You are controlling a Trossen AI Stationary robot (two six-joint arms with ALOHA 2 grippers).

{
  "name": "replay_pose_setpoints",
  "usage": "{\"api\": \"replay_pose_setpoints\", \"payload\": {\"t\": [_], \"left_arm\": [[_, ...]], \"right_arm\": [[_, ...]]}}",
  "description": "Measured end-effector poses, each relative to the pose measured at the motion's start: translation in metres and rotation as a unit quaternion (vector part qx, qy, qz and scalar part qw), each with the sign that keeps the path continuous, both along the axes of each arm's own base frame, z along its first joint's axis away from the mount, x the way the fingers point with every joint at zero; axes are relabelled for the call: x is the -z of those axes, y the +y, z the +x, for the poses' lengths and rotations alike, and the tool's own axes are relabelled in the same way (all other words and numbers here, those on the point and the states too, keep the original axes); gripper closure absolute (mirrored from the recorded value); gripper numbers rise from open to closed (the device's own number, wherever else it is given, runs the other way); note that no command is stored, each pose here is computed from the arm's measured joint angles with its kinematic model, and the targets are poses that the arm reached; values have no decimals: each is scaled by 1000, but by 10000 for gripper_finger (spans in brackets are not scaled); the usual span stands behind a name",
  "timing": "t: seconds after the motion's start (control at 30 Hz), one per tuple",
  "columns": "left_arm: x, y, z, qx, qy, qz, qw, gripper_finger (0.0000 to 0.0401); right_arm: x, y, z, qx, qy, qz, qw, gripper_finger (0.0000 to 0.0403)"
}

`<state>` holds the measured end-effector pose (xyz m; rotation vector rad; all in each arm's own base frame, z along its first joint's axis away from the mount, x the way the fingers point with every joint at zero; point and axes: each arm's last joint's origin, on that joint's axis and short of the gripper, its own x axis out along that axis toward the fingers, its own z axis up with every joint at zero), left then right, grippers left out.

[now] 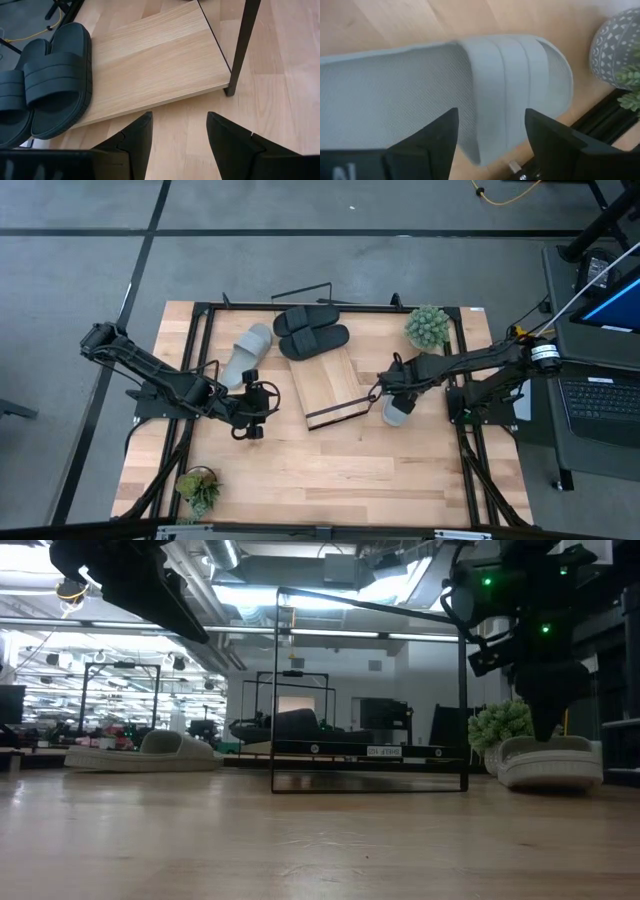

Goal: Pick and place slides into the shelf
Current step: Put the right gray slide on the shelf

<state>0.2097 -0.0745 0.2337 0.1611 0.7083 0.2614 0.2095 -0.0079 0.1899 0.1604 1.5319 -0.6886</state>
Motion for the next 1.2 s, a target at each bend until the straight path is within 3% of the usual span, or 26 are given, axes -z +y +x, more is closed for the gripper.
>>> {"api": "replay_pose_setpoints", "payload": {"t": [0.33,0.67,0.83,1.07,1.2], "left_arm": [[0,0,0,0,0,0,1000,225],[0,0,0,0,0,0,1000,225],[0,0,0,0,0,0,1000,225],[0,0,0,0,0,0,1000,225],[0,0,0,-1,0,-1,1000,225]], "right_arm": [[18,-1,-8,11,0,-15,1000,175],[19,-1,-8,22,-4,-20,1000,186],[19,-1,-8,22,-4,-22,999,243],[18,-1,-8,23,-4,-18,1000,375],[18,-1,-9,29,-3,-17,999,387]]}}
